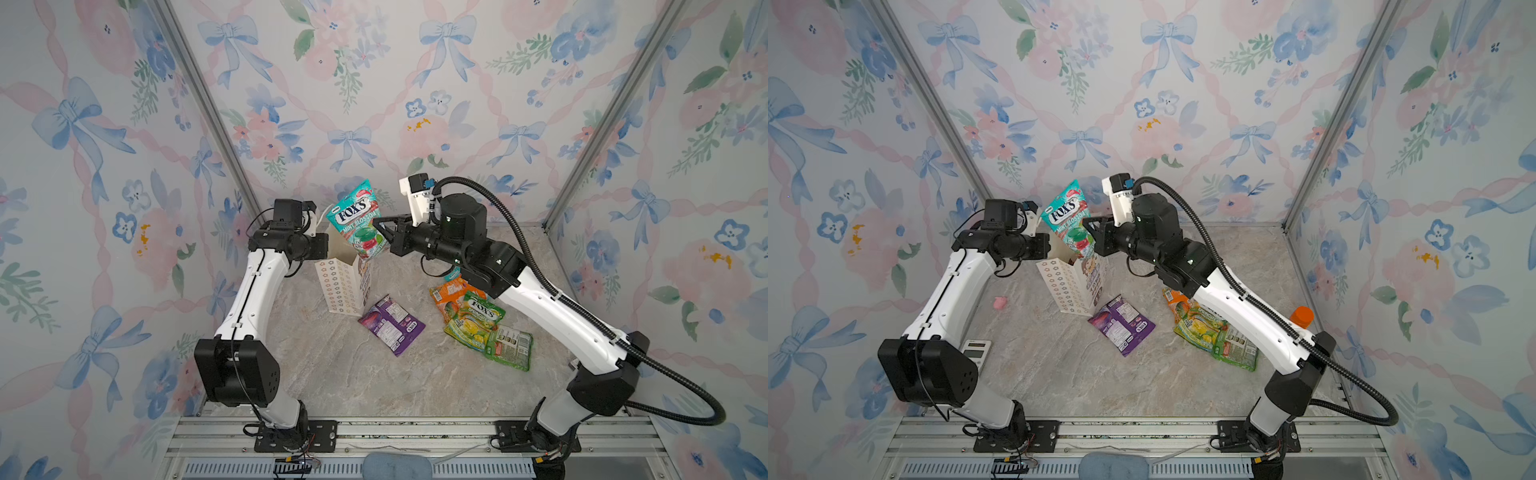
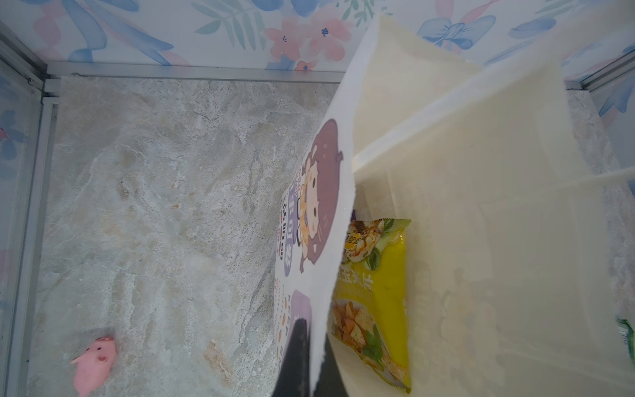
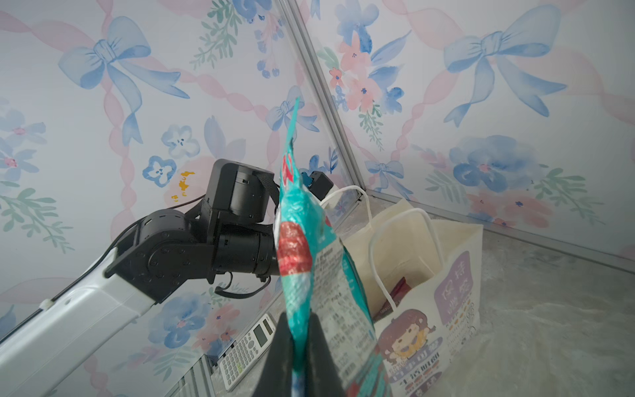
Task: Place the snacks into the paper bag
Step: Place the snack in the paper bag.
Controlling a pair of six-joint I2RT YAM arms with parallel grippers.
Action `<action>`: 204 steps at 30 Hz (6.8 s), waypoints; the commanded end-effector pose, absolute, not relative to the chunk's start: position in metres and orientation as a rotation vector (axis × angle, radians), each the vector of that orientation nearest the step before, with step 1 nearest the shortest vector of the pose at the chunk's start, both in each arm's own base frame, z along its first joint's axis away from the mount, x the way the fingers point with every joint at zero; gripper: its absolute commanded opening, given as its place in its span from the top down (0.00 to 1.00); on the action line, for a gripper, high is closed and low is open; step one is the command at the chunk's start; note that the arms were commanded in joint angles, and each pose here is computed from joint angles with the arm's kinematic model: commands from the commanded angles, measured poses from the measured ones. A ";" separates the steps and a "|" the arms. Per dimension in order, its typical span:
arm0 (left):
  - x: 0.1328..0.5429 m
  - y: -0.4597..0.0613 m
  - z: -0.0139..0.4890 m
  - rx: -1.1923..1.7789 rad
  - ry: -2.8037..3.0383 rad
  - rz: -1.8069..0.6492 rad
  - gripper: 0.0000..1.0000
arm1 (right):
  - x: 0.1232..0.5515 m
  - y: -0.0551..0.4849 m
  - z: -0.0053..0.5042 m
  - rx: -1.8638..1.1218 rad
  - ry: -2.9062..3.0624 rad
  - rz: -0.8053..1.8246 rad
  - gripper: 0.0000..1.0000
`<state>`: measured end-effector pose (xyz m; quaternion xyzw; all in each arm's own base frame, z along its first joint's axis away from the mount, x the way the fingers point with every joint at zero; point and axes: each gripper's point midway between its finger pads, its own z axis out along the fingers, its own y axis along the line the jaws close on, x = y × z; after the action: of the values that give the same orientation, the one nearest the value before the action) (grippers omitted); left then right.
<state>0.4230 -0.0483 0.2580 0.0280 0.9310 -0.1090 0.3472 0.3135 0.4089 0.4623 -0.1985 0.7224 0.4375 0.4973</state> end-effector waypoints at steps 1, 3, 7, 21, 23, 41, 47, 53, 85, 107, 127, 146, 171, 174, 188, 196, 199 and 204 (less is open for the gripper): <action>0.425 -0.054 0.254 0.073 2.416 -0.319 1.00 | 0.314 0.429 0.477 -0.528 1.696 1.095 1.00; 0.425 -0.054 0.254 0.074 2.415 -0.320 1.00 | 0.318 0.440 0.477 -0.540 1.700 1.100 1.00; 0.425 -0.055 0.254 0.076 2.416 -0.325 1.00 | 0.327 0.452 0.479 -0.550 1.701 1.085 1.00; 0.425 -0.055 0.253 0.077 2.418 -0.327 1.00 | 0.375 0.427 0.466 -0.442 1.734 0.900 1.00; 0.424 -0.055 0.254 0.077 2.414 -0.327 1.00 | 0.381 0.419 0.463 -0.420 1.741 0.867 1.00; 0.424 -0.059 0.257 0.083 2.406 -0.347 1.00 | 0.414 0.388 0.440 -0.322 1.787 0.605 1.00; 0.423 -0.059 0.257 0.084 2.406 -0.347 1.00 | 0.415 0.376 0.442 -0.294 1.769 0.555 1.00; 0.424 -0.059 0.258 0.085 2.404 -0.348 1.00 | 0.418 0.375 0.435 -0.294 1.787 0.518 1.00; 0.423 -0.060 0.262 0.080 2.391 -0.351 1.00 | 0.408 0.412 0.391 -0.409 1.883 0.405 1.00; 0.419 -0.066 0.301 0.029 2.242 -0.416 1.00 | 0.419 0.400 0.359 -0.366 1.987 0.417 1.00; 0.418 -0.078 0.300 0.050 2.242 -0.455 1.00 | 0.423 0.436 0.349 -0.320 2.041 0.741 1.00; 0.417 -0.082 0.298 0.061 2.245 -0.469 1.00 | 0.447 0.431 0.380 -0.148 1.994 1.036 1.00; 0.417 -0.086 0.298 0.057 2.239 -0.502 1.00 | 0.447 0.445 0.370 -0.125 2.008 0.961 1.00; 0.417 -0.086 0.299 0.058 2.237 -0.504 1.00 | 0.446 0.451 0.366 -0.108 2.013 0.982 1.00; 0.418 -0.085 0.295 0.060 2.245 -0.489 1.00 | 0.417 0.446 0.422 -0.224 1.843 1.080 0.36; 0.421 -0.081 0.289 0.057 2.257 -0.458 1.00 | 0.392 0.391 0.432 -0.276 1.764 1.036 0.29; 0.421 -0.076 0.288 0.053 2.257 -0.437 1.00 | 0.386 0.358 0.407 -0.253 1.799 0.978 0.26; 0.423 -0.069 0.284 0.041 2.265 -0.397 1.00 | 0.373 0.290 0.330 -0.188 1.984 0.766 0.23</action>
<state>0.4173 -0.0742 0.2722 0.0078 0.9105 -0.1683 0.3777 0.3719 0.3164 0.3757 -0.0830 0.7781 0.3722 0.4991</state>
